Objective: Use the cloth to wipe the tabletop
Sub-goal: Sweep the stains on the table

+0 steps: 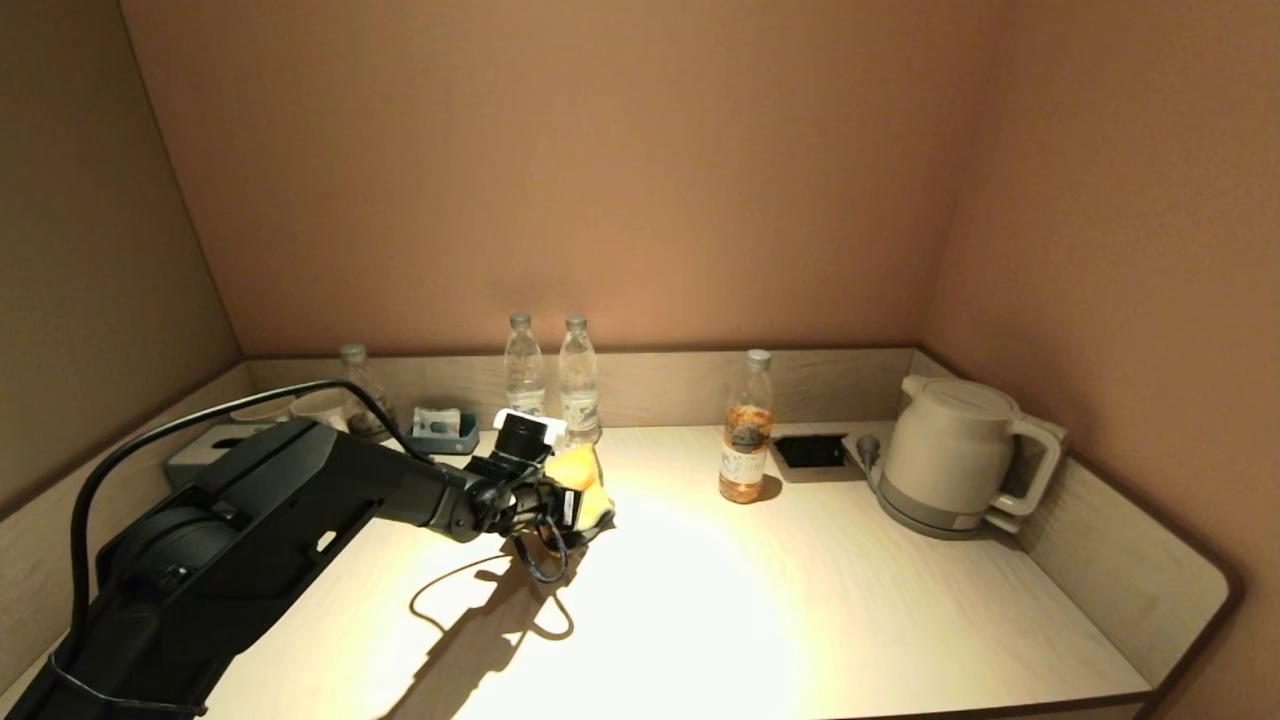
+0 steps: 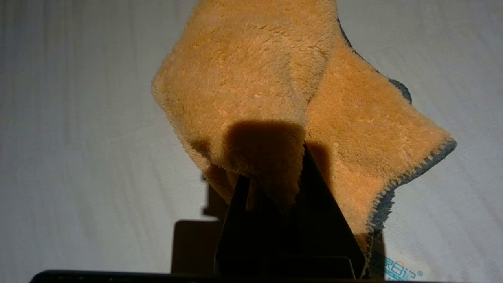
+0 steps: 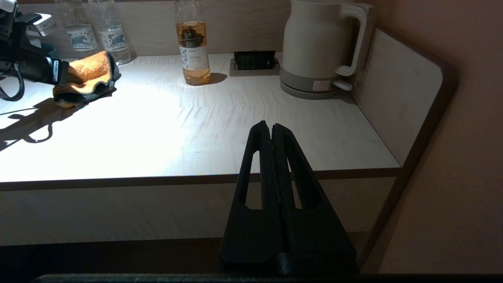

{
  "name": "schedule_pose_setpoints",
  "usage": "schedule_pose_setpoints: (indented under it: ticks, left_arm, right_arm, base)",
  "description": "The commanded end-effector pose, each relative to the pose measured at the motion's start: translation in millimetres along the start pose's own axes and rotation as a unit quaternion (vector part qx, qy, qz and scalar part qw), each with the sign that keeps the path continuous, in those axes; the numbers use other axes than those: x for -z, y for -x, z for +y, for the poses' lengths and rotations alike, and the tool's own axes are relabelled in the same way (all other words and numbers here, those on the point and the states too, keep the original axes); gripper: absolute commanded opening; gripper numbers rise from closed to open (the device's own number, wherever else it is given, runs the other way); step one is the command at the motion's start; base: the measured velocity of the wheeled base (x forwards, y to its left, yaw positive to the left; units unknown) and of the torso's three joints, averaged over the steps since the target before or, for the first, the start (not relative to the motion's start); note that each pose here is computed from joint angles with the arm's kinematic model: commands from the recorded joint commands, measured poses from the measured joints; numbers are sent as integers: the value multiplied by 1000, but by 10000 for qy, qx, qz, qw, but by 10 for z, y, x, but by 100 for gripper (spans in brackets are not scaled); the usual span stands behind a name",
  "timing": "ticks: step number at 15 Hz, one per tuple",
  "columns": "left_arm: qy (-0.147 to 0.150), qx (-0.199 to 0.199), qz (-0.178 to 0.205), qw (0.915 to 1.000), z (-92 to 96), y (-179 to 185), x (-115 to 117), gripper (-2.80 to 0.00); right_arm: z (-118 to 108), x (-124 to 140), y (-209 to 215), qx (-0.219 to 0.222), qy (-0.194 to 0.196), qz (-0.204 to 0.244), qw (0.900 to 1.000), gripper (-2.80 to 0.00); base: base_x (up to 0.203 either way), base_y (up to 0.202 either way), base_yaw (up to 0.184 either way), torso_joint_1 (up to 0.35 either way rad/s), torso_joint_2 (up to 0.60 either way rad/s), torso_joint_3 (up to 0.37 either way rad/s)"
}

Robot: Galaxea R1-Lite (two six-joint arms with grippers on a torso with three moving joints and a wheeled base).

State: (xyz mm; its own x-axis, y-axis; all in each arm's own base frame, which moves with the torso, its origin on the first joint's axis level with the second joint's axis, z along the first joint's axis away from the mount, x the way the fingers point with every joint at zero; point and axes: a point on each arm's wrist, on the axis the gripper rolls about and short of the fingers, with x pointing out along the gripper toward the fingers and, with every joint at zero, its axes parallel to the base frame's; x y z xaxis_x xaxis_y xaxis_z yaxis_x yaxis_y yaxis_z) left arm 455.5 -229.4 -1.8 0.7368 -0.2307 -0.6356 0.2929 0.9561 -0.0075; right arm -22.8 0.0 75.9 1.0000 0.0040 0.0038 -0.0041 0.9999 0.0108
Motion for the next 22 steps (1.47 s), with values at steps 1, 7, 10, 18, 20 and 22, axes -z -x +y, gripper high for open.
schedule_pose_setpoints:
  ticks: [1,7,10,18,20,22]
  left_arm:
    - [-25,-37,159,9999,-2,0,44,-280]
    - [-361,457,452,9973,-505,595,146,-280]
    - [-654,810,436,9936,-785,976,326,-280]
    - [-883,1098,546,9885,-760,1493,814,-280]
    - [-881,1029,653,9886,-653,1524,986,-280]
    - [-719,807,654,9920,-395,1557,1066,-280]
  right_arm:
    - [0,0,0,-3,1,-4,10000,-280]
    - [0,-1,0,-3,1,-7,10000,-280]
    - [0,-2,0,-3,1,-11,10000,-280]
    - [0,-2,0,-3,1,-11,10000,-280]
    - [0,-2,0,-3,1,-11,10000,-280]
    - [0,-1,0,-3,1,-6,10000,-280]
  base:
    - [0,0,0,0,0,0]
    - [0,0,0,0,0,0]
    - [0,0,0,0,0,0]
    - [0,0,0,0,0,0]
    - [0,0,0,0,0,0]
    - [0,0,0,0,0,0]
